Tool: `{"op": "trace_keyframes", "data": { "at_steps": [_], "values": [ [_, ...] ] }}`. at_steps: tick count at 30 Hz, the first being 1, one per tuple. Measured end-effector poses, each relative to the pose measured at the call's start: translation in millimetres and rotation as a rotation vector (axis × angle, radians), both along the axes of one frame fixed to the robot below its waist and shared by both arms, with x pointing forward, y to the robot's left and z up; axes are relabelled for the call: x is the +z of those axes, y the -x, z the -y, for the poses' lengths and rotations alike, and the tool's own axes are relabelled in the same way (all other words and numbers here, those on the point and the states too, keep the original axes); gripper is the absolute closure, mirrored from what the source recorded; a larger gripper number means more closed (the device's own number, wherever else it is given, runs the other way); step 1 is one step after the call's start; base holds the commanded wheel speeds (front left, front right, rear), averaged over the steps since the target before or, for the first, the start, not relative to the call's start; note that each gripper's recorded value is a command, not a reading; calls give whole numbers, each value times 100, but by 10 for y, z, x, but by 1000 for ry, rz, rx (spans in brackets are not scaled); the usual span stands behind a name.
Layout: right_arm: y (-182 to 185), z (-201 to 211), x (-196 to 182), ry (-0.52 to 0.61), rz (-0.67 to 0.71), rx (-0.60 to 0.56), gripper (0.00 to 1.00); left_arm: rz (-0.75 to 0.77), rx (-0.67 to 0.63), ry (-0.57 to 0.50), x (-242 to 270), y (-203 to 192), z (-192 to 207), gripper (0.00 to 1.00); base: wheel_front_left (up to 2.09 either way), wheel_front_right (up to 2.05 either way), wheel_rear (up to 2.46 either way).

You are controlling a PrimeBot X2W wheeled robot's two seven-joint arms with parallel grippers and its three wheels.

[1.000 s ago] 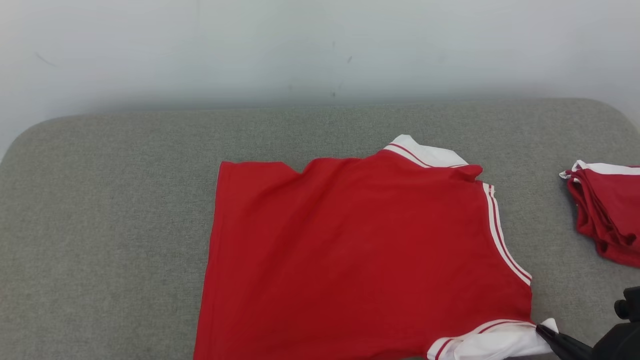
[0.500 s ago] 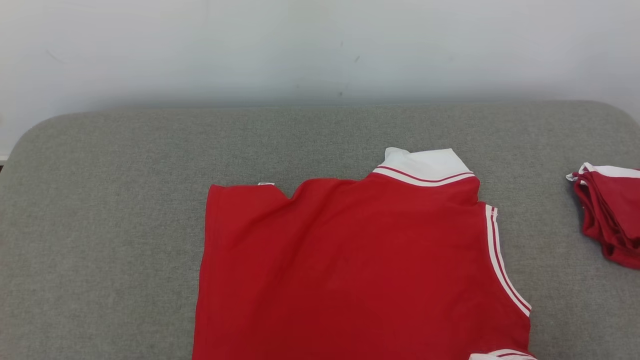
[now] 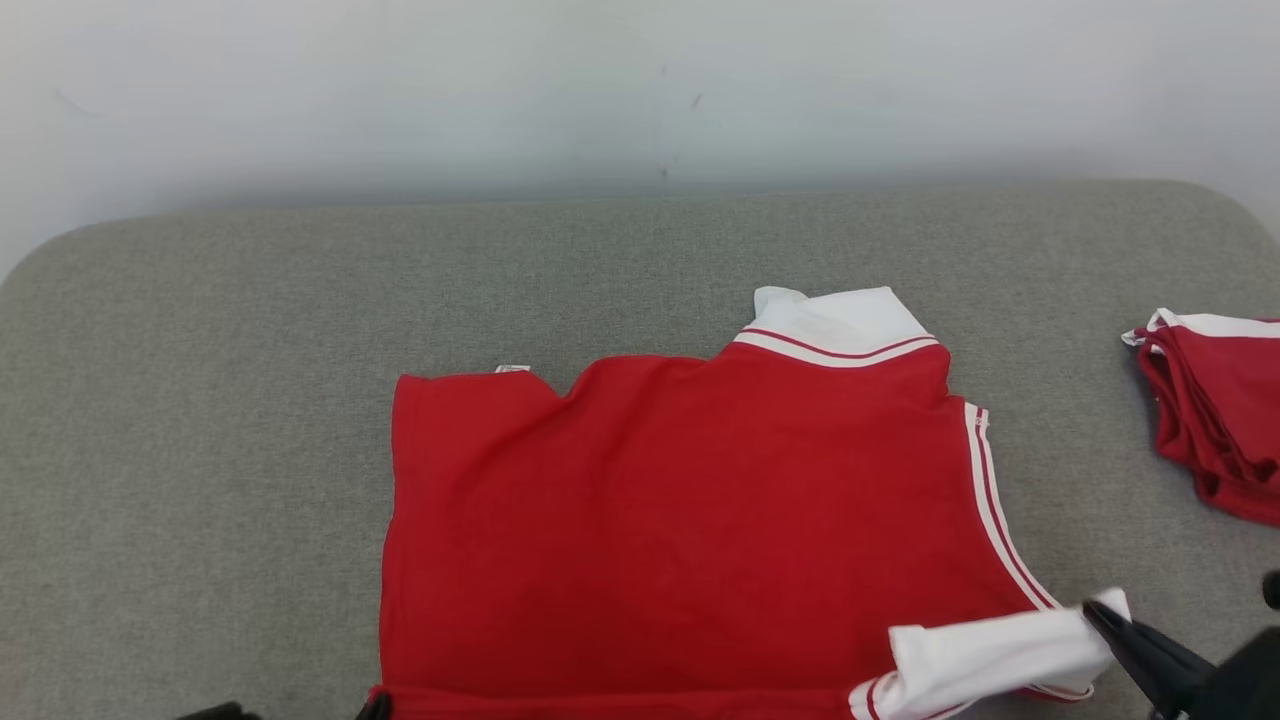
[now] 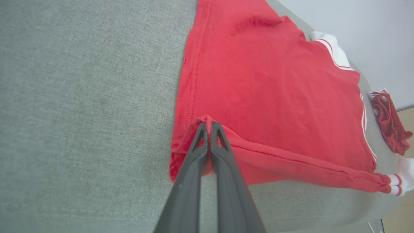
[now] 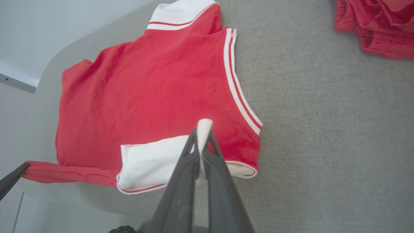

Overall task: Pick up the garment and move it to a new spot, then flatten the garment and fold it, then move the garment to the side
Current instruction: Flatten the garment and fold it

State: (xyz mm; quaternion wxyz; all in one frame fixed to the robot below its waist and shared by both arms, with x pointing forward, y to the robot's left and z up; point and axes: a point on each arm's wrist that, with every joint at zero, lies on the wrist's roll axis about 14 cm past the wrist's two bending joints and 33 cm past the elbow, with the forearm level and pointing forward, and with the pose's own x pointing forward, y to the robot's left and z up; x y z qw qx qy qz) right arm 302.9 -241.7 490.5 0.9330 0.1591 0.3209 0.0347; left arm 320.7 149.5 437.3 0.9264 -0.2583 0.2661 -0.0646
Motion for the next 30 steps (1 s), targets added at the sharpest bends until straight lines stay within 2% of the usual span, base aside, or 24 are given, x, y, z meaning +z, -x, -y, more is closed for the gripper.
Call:
{"op": "trace_keyframes", "data": {
  "at_steps": [6, 12, 22, 30],
  "values": [
    [-313, -92, 95, 100, 126, 107, 100, 37, -34, -60, -44, -200, 84, 100, 0, 0, 0],
    [-530, -86, 44, 181, 178, 163, 100, 66, -13, -92, -88, -363, 45, 100, 0, 0, 0],
    [-893, -161, -87, 227, 220, 231, 100, 73, 7, -114, -199, -548, 21, 100, 0, 0, 0],
    [-1062, -123, -110, 251, 256, 230, 100, 89, 25, -124, -207, -634, -10, 100, 0, 0, 0]
  ]
}}
